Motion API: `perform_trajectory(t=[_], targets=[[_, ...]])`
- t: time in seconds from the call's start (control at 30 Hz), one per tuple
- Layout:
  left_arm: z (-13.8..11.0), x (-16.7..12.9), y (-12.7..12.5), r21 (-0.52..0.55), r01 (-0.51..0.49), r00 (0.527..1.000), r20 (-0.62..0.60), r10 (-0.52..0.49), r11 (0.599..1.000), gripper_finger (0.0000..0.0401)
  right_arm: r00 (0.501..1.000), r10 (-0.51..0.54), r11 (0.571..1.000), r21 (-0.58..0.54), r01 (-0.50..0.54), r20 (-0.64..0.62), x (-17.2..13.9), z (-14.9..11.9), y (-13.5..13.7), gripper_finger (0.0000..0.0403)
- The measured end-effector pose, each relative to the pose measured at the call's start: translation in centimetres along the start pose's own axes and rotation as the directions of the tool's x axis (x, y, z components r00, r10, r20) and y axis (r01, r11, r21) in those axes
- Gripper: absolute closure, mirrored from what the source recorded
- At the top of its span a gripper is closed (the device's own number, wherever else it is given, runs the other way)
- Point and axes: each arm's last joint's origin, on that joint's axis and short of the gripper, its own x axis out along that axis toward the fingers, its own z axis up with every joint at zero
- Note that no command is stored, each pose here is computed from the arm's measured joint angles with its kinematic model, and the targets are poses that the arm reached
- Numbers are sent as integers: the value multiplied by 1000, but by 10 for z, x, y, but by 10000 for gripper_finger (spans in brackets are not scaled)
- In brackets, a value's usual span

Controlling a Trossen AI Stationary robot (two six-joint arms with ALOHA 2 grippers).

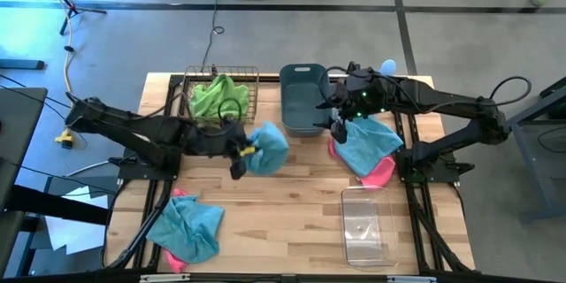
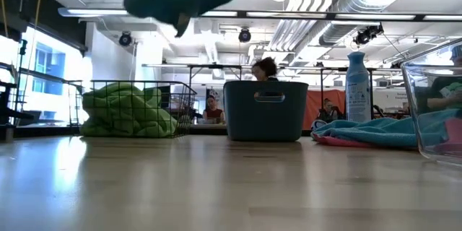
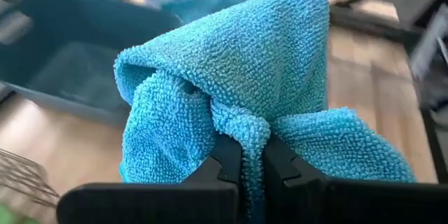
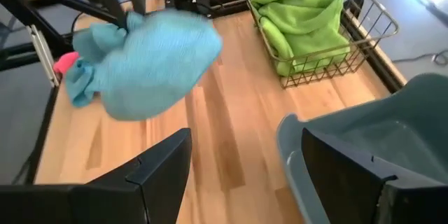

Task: Sort microfiber towel by color & place in baskets
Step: Put the center blue microfiber cloth into the blue bin

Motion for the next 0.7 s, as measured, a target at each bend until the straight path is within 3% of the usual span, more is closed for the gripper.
perform_trajectory(t=[0.2,0.4,0.7], targets=[[16,-1,4,-12,-83,994,66,84,996,401,996,-18,996,-80,24,85,-2,9,-13,137],[24,16,19,3,-168,981,102,167,986,401,979,-44,997,-59,56,197,-6,20,-26,137],[49,75,58,117,-134,970,218,106,984,401,916,-68,998,31,61,395,-15,39,-33,137]])
